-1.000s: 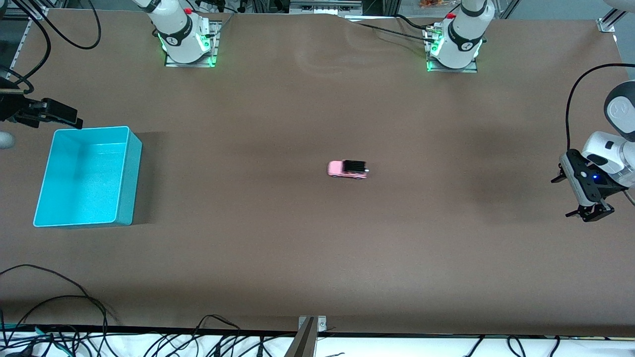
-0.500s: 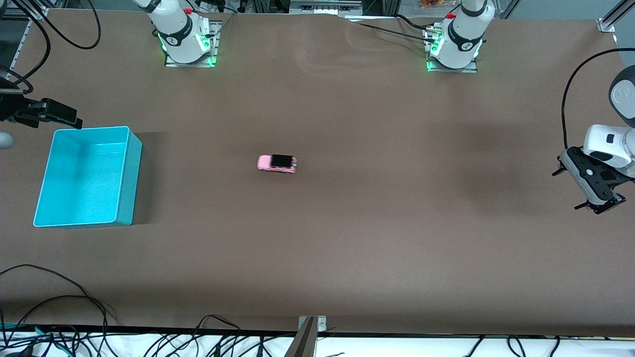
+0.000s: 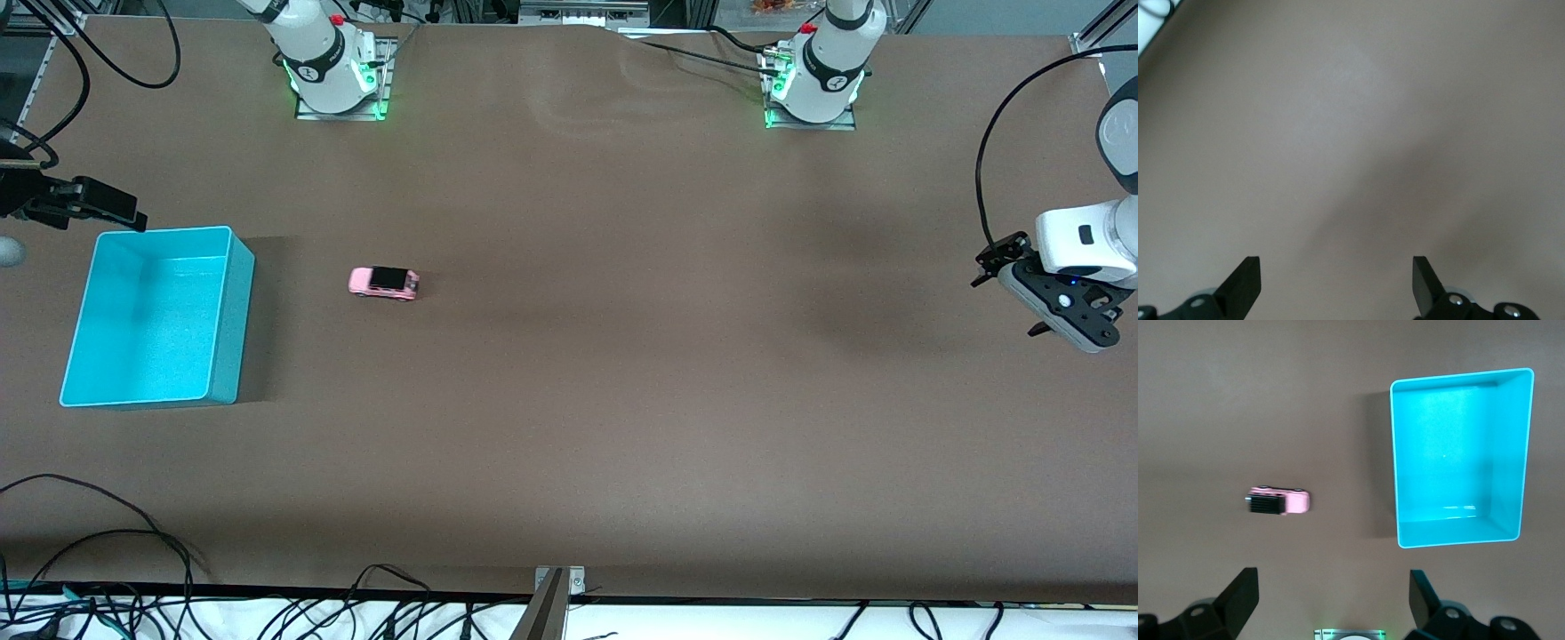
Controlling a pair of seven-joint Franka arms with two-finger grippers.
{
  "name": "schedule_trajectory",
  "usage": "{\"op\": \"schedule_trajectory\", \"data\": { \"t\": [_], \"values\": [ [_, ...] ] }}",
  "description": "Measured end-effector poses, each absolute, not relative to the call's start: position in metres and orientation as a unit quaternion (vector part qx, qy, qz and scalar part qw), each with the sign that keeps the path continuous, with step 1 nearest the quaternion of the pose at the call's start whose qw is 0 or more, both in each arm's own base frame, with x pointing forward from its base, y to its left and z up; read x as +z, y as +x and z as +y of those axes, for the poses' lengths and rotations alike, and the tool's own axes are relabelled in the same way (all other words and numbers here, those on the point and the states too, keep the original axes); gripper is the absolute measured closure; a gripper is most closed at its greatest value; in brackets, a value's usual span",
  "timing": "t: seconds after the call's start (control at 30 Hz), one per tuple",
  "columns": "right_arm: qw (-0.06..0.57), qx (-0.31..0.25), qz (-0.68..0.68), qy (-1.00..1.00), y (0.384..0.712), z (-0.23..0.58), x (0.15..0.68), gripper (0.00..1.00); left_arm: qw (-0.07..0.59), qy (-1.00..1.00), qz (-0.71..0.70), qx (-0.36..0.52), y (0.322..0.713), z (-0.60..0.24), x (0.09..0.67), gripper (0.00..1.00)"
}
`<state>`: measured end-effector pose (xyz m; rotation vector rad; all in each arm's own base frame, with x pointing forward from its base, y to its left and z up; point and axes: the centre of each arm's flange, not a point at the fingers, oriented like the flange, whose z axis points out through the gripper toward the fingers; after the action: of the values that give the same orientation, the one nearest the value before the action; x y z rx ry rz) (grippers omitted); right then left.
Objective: Wind and store pink jeep toy
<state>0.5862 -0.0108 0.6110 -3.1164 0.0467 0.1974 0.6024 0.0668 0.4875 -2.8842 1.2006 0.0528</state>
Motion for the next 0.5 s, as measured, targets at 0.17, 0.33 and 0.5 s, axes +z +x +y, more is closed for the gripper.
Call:
{"op": "schedule_trajectory", "data": {
  "t": [0.17, 0.33, 0.5],
  "values": [
    [0.009, 0.063, 0.016, -0.998, 0.586, -0.012, 0.611, 0.00, 0.002, -0.943, 0.333, 0.027, 0.595, 0.064, 0.495, 0.00],
    [0.009, 0.061, 0.017, -0.998, 0.587, -0.013, 0.611, 0.00, 0.005, -0.954, 0.298, 0.033, 0.590, 0.055, 0.503, 0.00],
    [0.009, 0.059, 0.017, -0.998, 0.587, -0.013, 0.612, 0.00, 0.010, -0.958, 0.284, 0.037, 0.584, 0.044, 0.513, 0.00]
  ]
}}
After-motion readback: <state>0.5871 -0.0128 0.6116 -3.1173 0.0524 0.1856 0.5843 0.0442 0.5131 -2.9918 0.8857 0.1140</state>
